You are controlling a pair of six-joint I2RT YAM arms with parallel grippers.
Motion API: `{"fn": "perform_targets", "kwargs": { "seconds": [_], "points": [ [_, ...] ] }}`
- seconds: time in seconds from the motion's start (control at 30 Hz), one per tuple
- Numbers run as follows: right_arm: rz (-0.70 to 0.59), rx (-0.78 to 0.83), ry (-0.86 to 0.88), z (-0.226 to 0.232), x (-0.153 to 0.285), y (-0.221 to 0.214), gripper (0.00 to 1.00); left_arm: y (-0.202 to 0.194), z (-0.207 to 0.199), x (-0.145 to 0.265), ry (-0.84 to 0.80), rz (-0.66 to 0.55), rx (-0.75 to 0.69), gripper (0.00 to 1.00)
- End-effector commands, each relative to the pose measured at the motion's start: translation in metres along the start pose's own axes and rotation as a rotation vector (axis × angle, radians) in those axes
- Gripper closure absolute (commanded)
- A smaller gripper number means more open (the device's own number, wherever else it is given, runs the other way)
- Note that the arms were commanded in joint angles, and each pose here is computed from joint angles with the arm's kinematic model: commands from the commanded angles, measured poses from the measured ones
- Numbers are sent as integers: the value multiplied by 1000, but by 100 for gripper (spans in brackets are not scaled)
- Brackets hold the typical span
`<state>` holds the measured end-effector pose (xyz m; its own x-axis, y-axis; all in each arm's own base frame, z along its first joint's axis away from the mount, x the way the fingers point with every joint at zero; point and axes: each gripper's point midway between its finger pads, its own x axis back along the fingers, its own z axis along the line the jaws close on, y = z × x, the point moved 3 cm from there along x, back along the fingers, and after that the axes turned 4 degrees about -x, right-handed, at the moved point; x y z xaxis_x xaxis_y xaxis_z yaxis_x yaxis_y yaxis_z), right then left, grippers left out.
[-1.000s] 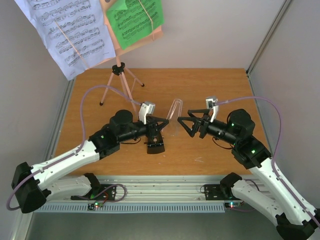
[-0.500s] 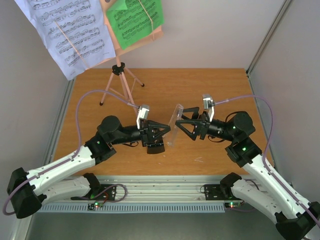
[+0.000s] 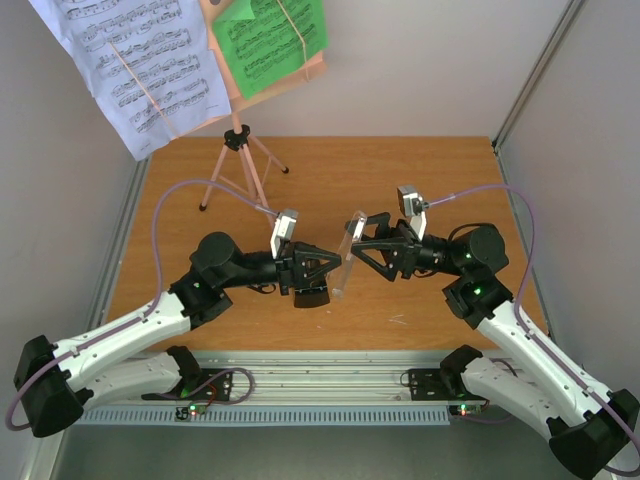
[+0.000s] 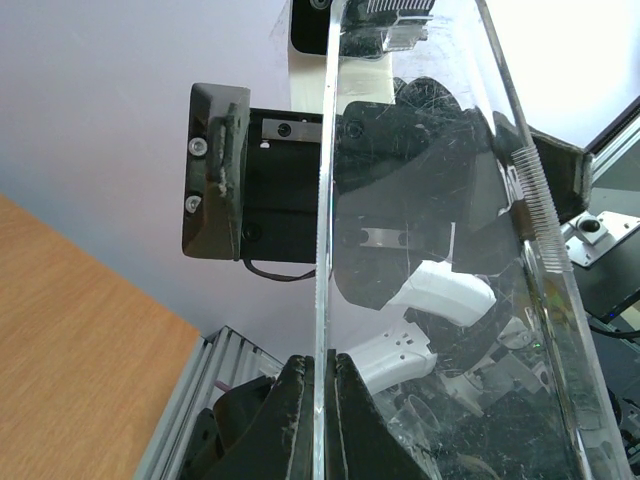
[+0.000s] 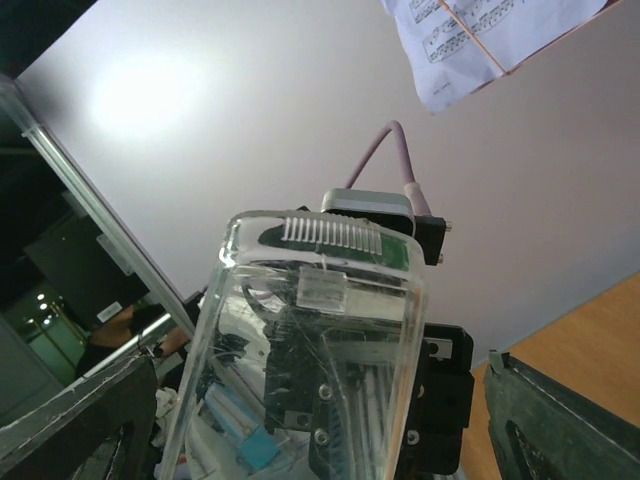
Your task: Pack up the instrument practice props
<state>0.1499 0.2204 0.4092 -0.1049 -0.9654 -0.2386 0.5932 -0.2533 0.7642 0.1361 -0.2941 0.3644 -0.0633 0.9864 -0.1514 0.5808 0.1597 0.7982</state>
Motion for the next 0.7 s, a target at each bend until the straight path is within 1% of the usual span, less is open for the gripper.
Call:
{"fn": "perform_targets", "kwargs": {
  "seconds": [0.0,0.07,0.2,0.33,0.47,0.6,0.67],
  "points": [
    [3,26,51,13,-1,5,10,6,-7,0,-49,-33,-36,100],
    [8,22,50,12,-2,4,11,6,-6,-1,-42,-34,-30,100],
    [13,20,61,12,-4,2,19,6,-4,-1,-34,-32,-27,100],
    [12,22,68,13,-5,3,22,5,-3,-1,-30,-31,-26,99],
    [15,16,72,12,-6,3,32,5,-3,-2,-31,-32,-24,100],
    [22,12,79,12,-7,2,39,6,-3,-2,-30,-34,-25,100],
    [25,12,79,12,-7,1,41,7,-4,-1,-30,-36,-26,100]
  ]
}}
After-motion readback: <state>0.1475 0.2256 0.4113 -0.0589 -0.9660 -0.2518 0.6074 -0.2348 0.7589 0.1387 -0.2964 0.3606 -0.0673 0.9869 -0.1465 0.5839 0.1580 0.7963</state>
